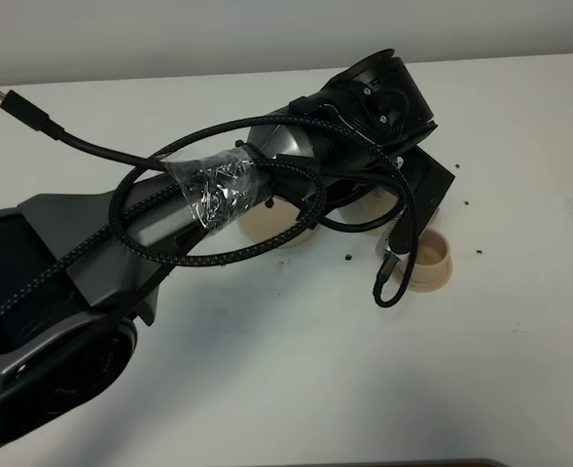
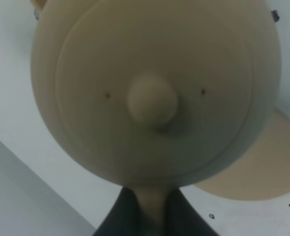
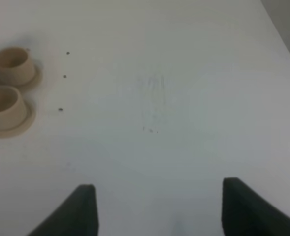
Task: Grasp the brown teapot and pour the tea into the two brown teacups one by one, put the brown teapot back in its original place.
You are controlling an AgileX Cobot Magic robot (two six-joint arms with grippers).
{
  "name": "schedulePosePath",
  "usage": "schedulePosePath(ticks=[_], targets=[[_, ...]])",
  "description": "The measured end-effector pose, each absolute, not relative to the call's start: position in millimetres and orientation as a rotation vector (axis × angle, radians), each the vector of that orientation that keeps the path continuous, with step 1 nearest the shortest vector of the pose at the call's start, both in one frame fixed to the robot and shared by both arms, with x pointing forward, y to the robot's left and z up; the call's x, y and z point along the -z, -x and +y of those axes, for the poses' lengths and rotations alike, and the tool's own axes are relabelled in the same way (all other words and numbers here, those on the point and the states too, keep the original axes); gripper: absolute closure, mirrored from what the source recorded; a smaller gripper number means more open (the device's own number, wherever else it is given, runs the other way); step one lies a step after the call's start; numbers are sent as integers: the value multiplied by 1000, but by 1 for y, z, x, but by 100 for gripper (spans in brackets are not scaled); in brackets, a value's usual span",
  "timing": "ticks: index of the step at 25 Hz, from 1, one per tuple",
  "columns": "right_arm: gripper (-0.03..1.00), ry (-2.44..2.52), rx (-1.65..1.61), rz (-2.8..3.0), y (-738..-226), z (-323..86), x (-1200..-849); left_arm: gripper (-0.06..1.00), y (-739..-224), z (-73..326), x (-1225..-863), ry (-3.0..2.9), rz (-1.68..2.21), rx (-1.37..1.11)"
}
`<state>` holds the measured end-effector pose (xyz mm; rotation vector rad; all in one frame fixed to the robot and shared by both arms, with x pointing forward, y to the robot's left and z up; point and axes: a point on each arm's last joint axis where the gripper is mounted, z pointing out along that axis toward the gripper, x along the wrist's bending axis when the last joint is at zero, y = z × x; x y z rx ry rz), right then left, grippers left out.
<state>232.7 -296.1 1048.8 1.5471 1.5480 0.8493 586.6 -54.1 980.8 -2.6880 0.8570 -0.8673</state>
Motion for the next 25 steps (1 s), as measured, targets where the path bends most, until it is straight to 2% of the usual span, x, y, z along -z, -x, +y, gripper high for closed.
schedulePosePath(ticks=[25], targets=[[44,-1547,-849,1548,-233,-296,-1049,81,-581,-67,-965,2570,903,902]])
